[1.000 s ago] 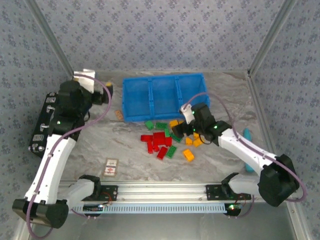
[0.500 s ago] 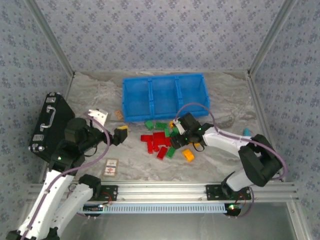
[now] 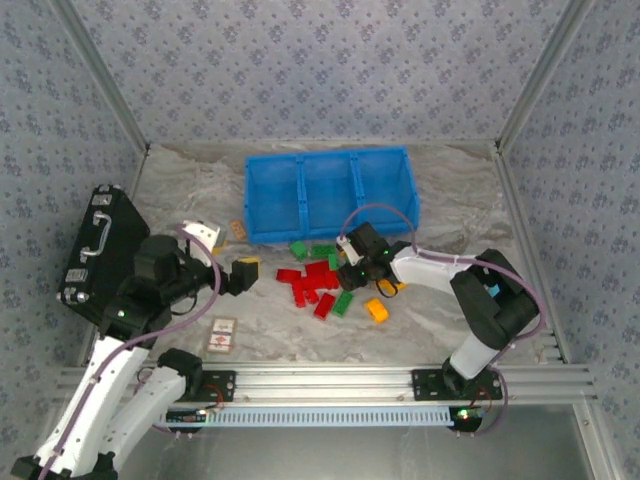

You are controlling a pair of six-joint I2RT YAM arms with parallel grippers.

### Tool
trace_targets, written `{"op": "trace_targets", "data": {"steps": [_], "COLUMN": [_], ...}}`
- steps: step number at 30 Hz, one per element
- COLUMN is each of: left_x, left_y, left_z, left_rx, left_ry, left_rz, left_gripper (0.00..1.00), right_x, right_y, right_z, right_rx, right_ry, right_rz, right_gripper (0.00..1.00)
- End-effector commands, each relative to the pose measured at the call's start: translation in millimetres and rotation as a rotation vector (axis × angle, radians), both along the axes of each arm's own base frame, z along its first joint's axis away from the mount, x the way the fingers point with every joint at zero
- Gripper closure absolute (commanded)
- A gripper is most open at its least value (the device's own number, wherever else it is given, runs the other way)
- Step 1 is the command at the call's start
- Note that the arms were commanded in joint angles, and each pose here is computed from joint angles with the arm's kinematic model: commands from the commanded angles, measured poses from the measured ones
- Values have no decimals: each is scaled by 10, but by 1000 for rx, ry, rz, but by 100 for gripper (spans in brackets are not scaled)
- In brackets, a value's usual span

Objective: Sort the legos into containers by color
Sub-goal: Pick up the lego from the center of the table, then place the lego in the container.

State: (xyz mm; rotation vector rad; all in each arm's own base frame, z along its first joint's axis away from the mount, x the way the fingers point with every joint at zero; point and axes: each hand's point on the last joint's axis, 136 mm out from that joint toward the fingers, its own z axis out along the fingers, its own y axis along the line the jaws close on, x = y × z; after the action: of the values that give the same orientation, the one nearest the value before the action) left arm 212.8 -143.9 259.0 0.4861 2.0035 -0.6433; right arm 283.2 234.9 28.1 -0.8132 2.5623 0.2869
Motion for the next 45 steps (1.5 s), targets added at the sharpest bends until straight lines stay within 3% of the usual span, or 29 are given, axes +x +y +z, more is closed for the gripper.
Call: {"op": "trace_targets", "data": {"steps": [1, 11, 20, 27, 32, 39, 45], "left_x": [-22, 42, 205, 289, 297, 201, 87], "left_y": [-34, -72, -148, -372, -576, -867, -1035], "left_z": [63, 68, -30, -162, -296, -399, -435], "left_rx": [-4, -10, 40, 33, 6, 48, 58], "left_ry": [-8, -1, -7, 85, 184, 211, 252], "left_rz": [-23, -25, -23, -93, -148, -234, -275], "left_gripper": [0, 0, 0, 0, 0, 0, 0], "right_x": [-95, -140, -63, 463, 984, 1592, 1789], "right_y": [-164, -183, -163, -550, -776, -777, -796], "right_z": [-145, -117, 849, 1357, 1328, 1260, 1227], "right_rx": [-72, -60, 80, 159, 172, 228, 221], "right_ry": [43, 32, -98, -189, -230, -197, -196], "right_rz": [-11, -18, -51, -184, -277, -354, -379], "right_gripper": [48, 69, 71, 70, 72, 73, 57]}}
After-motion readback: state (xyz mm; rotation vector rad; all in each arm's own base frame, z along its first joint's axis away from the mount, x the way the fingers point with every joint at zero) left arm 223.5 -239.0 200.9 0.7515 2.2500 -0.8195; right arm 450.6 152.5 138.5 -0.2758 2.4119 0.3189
